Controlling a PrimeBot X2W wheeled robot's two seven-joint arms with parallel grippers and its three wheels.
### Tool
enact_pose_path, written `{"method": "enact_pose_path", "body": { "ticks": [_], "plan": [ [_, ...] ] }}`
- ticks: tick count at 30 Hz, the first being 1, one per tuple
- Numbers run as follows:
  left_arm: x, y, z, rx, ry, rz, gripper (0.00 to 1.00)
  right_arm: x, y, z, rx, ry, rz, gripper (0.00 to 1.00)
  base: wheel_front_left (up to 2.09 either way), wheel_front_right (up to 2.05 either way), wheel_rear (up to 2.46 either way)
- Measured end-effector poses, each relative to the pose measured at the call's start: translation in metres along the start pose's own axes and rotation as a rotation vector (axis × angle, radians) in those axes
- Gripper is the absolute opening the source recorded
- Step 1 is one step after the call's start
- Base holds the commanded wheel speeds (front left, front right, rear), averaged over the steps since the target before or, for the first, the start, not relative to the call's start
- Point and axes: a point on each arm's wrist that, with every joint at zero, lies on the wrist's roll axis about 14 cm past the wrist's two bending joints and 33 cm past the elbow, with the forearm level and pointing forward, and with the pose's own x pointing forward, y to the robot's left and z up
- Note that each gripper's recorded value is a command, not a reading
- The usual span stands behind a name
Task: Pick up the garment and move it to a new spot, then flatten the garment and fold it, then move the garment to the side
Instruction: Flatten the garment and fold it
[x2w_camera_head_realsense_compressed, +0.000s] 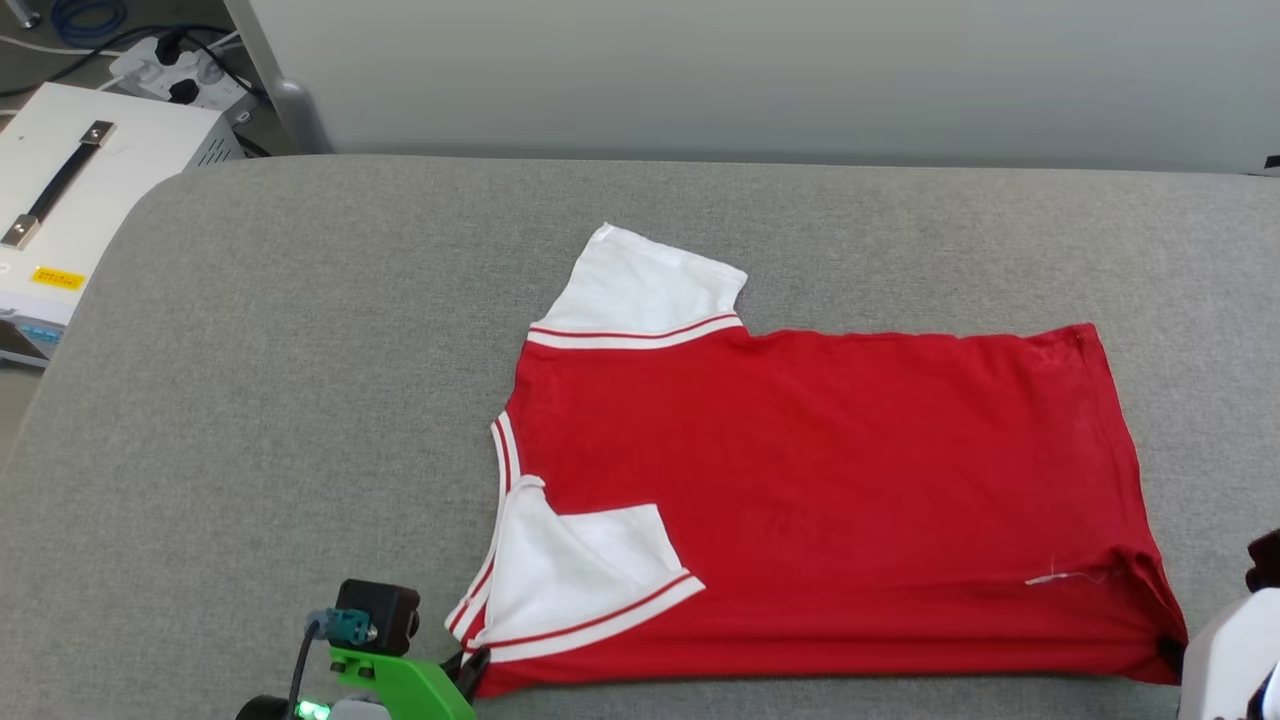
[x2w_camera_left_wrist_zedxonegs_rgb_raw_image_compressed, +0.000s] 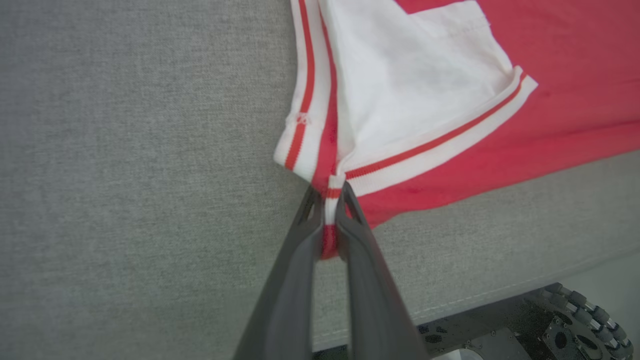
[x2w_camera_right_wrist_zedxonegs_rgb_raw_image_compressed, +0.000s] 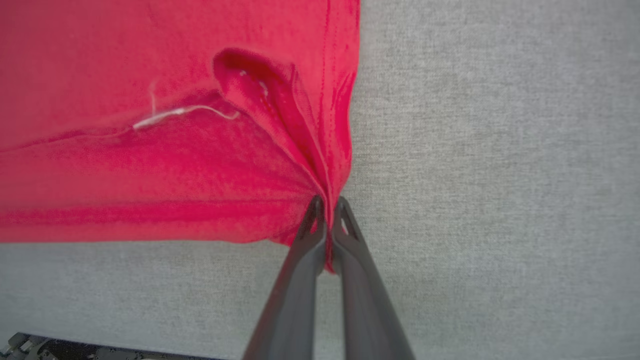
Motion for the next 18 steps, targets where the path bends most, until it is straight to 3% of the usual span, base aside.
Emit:
{"method": "enact_pose_path", "body": {
  "ticks": [13,14,15,16,18],
  "plan": [
    [0.005,0.001,-0.035,-0.011,0.105,0.002,0.01,-0.008,-0.001,-0.024,0.039,0.073,-0.002,0.00,0.00,0.00,0.00],
    [0.006,0.000,-0.036,-0.014,0.108,0.001,0.93,-0.007,-0.001,-0.025,0.042,0.073,-0.002,0.00,0.00,0.00,0.00],
    [0.006,0.000,-0.036,-0.015,0.110,0.001,1.00,-0.007,-0.001,-0.025,0.046,0.071,-0.001,0.47,0.00,0.00,0.00],
    [0.007,0.001,-0.037,-0.014,0.109,0.006,1.00,-0.006,0.000,-0.026,0.053,0.069,0.001,1.00,0.00,0.00,0.00],
    [0.006,0.004,-0.037,-0.010,0.101,0.014,1.00,-0.006,0.002,-0.025,0.051,0.058,0.008,1.00,0.00,0.00,0.00]
  ]
}}
